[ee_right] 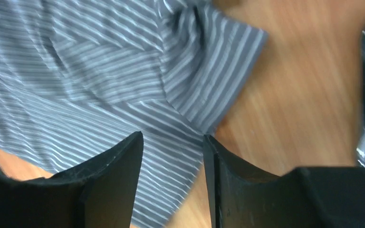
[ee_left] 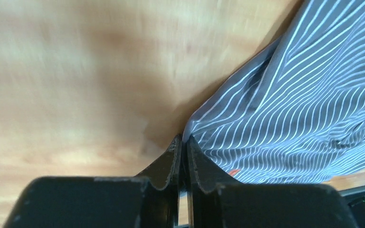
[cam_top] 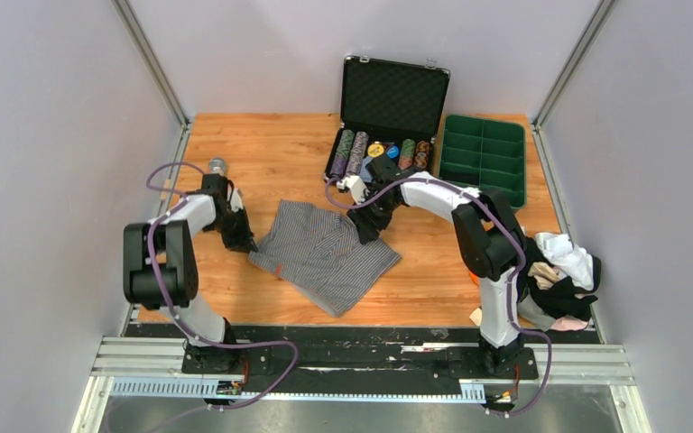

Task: Roll the underwear
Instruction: Flatten out the underwear at the center of the board.

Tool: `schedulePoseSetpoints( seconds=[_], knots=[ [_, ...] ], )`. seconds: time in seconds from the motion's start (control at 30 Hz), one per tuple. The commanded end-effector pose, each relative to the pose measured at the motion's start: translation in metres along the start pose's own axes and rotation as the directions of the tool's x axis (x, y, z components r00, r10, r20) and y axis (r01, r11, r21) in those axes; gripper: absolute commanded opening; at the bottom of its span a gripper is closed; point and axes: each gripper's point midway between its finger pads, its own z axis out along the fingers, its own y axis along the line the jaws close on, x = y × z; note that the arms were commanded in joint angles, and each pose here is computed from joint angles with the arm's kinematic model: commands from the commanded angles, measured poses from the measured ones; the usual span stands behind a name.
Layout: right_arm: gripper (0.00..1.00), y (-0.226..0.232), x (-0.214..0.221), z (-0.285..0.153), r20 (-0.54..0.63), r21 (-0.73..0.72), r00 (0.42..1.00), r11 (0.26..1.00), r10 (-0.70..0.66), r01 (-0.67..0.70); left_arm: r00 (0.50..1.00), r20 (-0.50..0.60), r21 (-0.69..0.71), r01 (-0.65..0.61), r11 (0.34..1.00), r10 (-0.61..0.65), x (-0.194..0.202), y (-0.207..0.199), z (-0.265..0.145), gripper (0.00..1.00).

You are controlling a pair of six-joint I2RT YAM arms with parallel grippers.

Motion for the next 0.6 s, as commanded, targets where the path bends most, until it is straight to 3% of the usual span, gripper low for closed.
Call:
schedulePoseSetpoints(
  seconds=[0.0, 0.1, 0.13, 0.33, 0.47, 0.5, 0.53, 0.57],
  knots=[
    [0.50, -0.014, 0.029, -0.015, -0.021, 0.087, 0.999, 0.996, 0.024, -0.022, 0.987, 0.052, -0.024, -0.151, 0.988, 0.152, -0.068, -0.002, 0.005, 0.15],
    [0.50, 0.008, 0.045, -0.020, -0.028, 0.053, 0.997, 0.996, 0.074, -0.072, 0.979, 0.048, -0.018, -0.198, 0.980, 0.199, -0.111, -0.009, 0.020, 0.24],
    [0.50, 0.020, 0.049, -0.021, -0.029, 0.037, 0.997, 0.997, 0.072, -0.071, 0.977, 0.052, -0.015, -0.206, 0.978, 0.207, -0.118, -0.011, 0.023, 0.31],
    [0.53, 0.105, 0.056, -0.016, -0.038, -0.050, 0.998, 0.998, -0.046, 0.044, 0.927, 0.137, 0.035, -0.357, 0.933, 0.350, -0.189, -0.048, 0.036, 0.52],
    [0.52, 0.080, 0.031, -0.033, -0.003, 0.007, 0.999, 0.999, -0.045, 0.045, 0.879, 0.270, -0.074, -0.388, 0.919, 0.393, -0.240, -0.059, -0.006, 0.58],
    [0.51, 0.069, 0.019, -0.042, 0.022, 0.023, 0.999, 0.999, -0.049, 0.049, 0.865, 0.326, -0.093, -0.371, 0.924, 0.381, -0.242, -0.062, -0.033, 0.59],
    [0.51, 0.060, 0.008, -0.050, 0.046, 0.034, 0.998, 0.998, -0.053, 0.051, 0.817, 0.429, -0.102, -0.380, 0.920, 0.385, -0.249, -0.076, -0.073, 0.59],
    [0.51, 0.050, -0.001, -0.058, 0.071, 0.047, 0.996, 0.997, -0.060, 0.057, 0.834, 0.416, -0.081, -0.363, 0.928, 0.363, -0.232, -0.072, -0.069, 0.60]
  ],
)
